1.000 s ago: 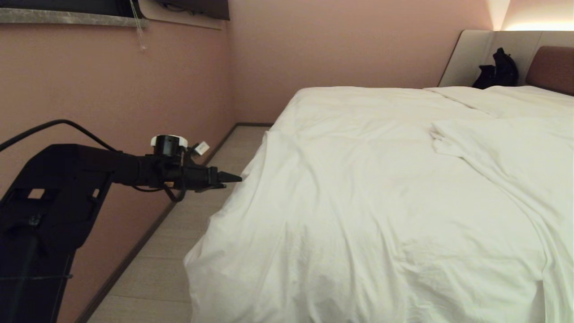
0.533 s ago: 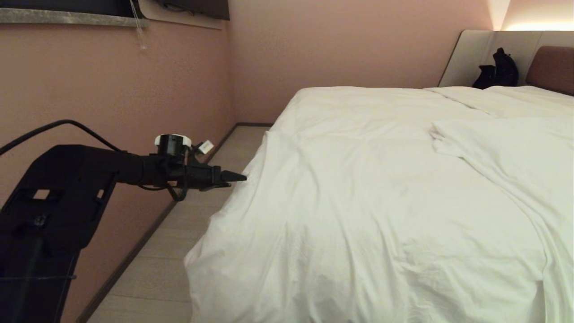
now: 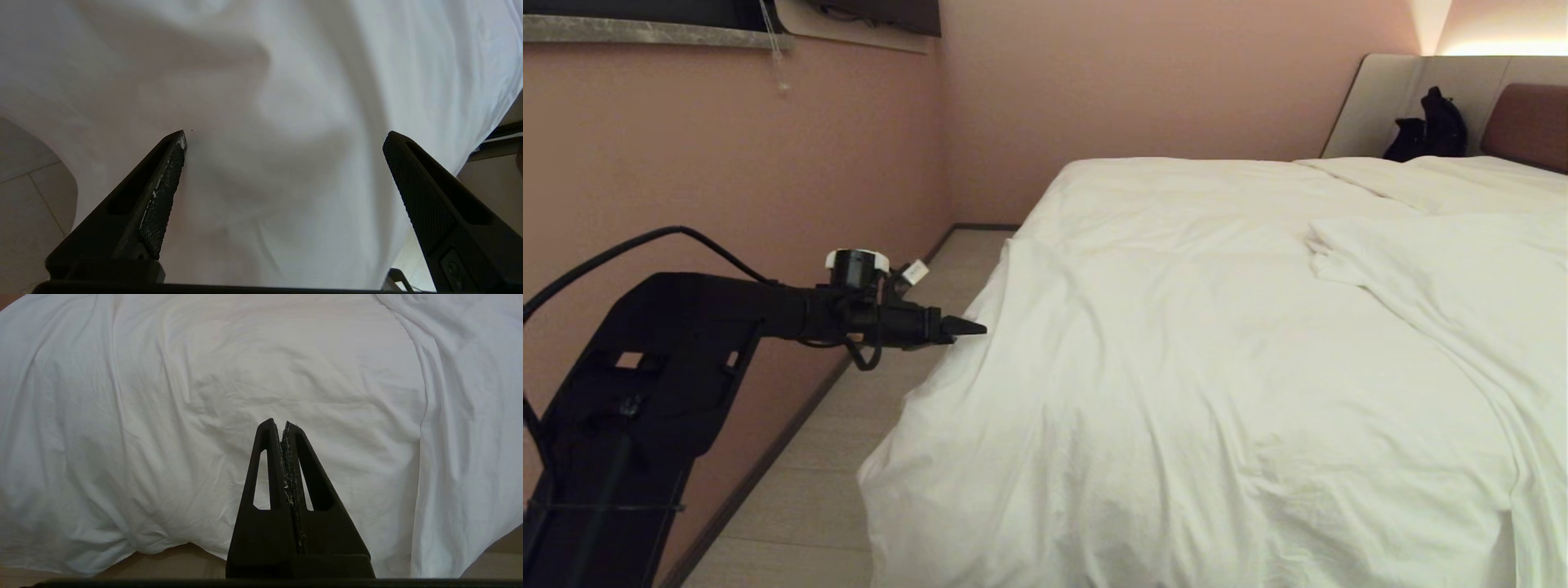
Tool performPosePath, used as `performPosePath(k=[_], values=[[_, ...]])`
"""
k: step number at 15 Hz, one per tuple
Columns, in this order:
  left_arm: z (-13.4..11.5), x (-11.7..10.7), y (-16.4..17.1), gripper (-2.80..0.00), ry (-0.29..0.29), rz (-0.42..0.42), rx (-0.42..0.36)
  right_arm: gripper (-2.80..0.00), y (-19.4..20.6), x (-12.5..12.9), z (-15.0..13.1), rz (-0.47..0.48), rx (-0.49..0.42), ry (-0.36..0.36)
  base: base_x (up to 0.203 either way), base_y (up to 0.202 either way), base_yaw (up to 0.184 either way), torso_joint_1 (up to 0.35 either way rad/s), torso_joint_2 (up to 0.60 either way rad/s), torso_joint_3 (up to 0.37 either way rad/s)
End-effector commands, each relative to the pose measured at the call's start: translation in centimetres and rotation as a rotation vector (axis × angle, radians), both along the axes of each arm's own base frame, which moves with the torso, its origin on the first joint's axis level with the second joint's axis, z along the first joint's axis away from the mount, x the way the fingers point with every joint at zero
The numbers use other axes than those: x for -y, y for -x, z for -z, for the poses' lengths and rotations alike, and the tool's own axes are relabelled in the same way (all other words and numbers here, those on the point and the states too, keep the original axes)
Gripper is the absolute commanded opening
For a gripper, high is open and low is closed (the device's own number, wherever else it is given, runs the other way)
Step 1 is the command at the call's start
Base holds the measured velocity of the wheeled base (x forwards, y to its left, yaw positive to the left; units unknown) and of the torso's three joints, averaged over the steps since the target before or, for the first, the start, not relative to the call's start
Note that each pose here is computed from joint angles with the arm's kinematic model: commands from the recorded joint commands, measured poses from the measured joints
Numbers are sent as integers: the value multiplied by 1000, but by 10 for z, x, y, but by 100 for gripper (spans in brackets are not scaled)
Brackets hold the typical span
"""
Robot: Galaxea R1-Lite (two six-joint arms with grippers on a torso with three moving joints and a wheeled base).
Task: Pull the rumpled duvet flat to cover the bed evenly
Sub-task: Flatten the corners of the folded blanket
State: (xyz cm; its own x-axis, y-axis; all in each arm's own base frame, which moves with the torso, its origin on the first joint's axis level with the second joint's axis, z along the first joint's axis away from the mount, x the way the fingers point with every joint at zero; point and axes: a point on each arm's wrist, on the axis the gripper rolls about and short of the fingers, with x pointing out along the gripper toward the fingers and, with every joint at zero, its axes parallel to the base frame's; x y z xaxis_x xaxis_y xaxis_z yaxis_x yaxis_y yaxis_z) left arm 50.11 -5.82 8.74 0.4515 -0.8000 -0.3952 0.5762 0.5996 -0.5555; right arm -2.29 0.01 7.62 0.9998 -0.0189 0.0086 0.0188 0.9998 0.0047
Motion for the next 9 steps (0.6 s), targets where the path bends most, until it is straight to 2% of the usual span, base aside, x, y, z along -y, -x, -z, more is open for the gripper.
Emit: performPosePath(k=[1,9], values=[[8,1,-1,0,2,4,-16,-280,0,0,0,0,-1,0,0,0,0,0,0,0],[17,8,-2,0,-3,15,-30,-280,0,0,0,0,-1,0,0,0,0,0,0,0]])
